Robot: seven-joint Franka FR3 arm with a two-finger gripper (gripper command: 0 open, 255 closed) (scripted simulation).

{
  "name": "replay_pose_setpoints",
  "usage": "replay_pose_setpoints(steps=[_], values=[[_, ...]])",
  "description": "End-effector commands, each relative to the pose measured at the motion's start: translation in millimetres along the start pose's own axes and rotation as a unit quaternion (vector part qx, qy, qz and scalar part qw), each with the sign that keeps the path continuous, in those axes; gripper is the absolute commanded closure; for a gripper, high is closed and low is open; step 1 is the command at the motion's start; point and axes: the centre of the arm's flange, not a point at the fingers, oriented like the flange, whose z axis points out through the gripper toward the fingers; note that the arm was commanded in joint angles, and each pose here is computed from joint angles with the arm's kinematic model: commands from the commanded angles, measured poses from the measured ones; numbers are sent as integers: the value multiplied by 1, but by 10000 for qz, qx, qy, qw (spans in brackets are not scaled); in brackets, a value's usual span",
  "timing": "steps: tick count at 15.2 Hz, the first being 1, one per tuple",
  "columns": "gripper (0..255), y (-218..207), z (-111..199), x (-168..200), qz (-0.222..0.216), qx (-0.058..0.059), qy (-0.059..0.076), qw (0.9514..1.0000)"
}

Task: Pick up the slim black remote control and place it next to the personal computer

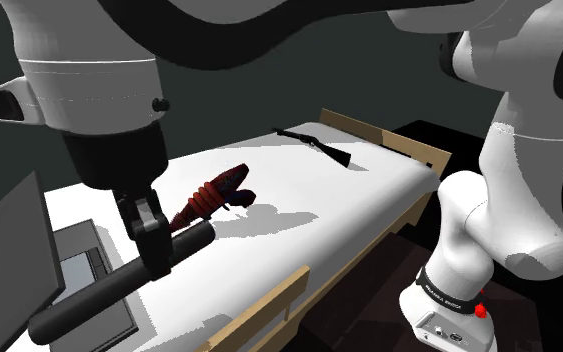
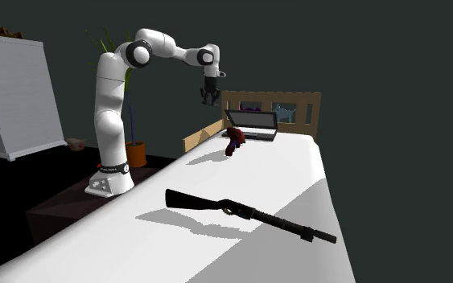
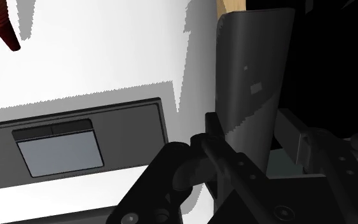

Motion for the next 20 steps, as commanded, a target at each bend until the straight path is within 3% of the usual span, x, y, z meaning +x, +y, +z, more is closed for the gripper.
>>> replay_pose_setpoints(steps=[1,20], values=[[255,1,11,1,0,-2,4,10000],[255,10,110,2,0,-2,4,10000]])
